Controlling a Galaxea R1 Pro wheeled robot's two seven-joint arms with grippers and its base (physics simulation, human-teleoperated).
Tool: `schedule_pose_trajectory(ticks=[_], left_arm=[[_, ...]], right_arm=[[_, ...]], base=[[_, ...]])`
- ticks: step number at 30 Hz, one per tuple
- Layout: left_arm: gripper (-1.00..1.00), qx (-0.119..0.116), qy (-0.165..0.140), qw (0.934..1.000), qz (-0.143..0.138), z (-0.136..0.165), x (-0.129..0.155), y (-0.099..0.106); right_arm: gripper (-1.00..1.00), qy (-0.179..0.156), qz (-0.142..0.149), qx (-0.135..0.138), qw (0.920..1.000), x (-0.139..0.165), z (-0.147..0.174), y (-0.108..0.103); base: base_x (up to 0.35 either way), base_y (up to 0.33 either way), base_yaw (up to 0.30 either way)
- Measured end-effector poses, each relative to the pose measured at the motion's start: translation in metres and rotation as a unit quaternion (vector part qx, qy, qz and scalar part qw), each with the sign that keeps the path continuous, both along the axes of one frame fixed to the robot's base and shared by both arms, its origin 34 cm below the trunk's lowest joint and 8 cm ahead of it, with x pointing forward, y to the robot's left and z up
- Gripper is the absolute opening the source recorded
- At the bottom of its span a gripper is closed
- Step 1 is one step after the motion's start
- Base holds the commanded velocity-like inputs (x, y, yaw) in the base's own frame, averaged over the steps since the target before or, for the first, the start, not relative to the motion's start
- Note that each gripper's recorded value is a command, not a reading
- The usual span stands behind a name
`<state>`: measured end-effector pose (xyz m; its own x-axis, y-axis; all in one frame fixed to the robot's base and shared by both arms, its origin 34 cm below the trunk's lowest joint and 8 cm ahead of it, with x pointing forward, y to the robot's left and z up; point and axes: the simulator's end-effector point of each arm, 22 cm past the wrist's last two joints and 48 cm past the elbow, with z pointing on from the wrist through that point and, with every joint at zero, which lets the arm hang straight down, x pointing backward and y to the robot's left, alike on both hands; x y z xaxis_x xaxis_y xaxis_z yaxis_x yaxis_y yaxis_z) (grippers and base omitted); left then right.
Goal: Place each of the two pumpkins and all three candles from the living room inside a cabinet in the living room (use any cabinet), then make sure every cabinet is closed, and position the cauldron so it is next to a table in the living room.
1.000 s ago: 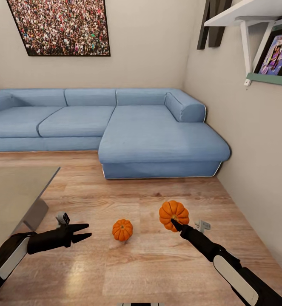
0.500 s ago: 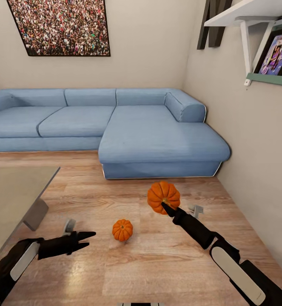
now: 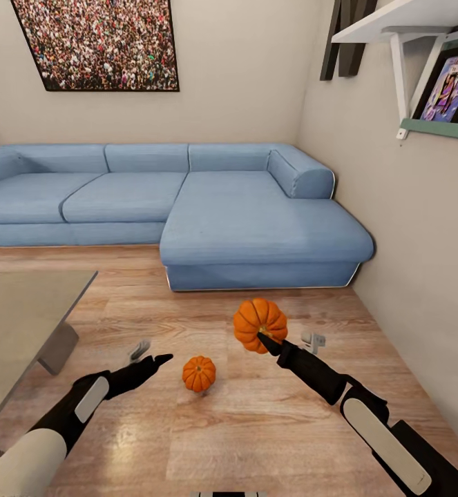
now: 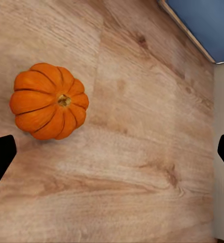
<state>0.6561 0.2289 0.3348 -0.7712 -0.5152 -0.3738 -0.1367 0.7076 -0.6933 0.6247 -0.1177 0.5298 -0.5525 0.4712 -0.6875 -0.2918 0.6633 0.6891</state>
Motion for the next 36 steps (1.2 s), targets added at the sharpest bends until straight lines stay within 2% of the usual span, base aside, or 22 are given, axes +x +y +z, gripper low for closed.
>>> schedule_pose_trajectory(ticks=[11,18,29,36], left_arm=[[1.0,0.001,-0.003,0.9999,0.015,-0.001,0.003,0.008],[1.0,0.03,0.016,0.999,0.03,-0.01,0.001,0.022],[1.0,0.031,0.02,0.9988,0.032,-0.012,0.0,0.02],[1.0,0.032,0.02,0.9988,0.032,-0.012,0.0,0.021]], right_arm=[[-1.0,-0.011,0.008,0.004,0.9999,-0.002,0.011,0.004],[-1.0,-0.007,0.006,0.004,1.0,-0.002,0.008,0.005],[-1.0,-0.007,0.005,0.003,1.0,-0.001,0.007,0.004],[-1.0,-0.006,0.005,0.002,1.0,-0.002,0.006,0.004]], base=[[0.0,0.0,0.0],[0.13,-0.019,0.0],[0.094,-0.002,0.0],[0.303,0.0,0.0]])
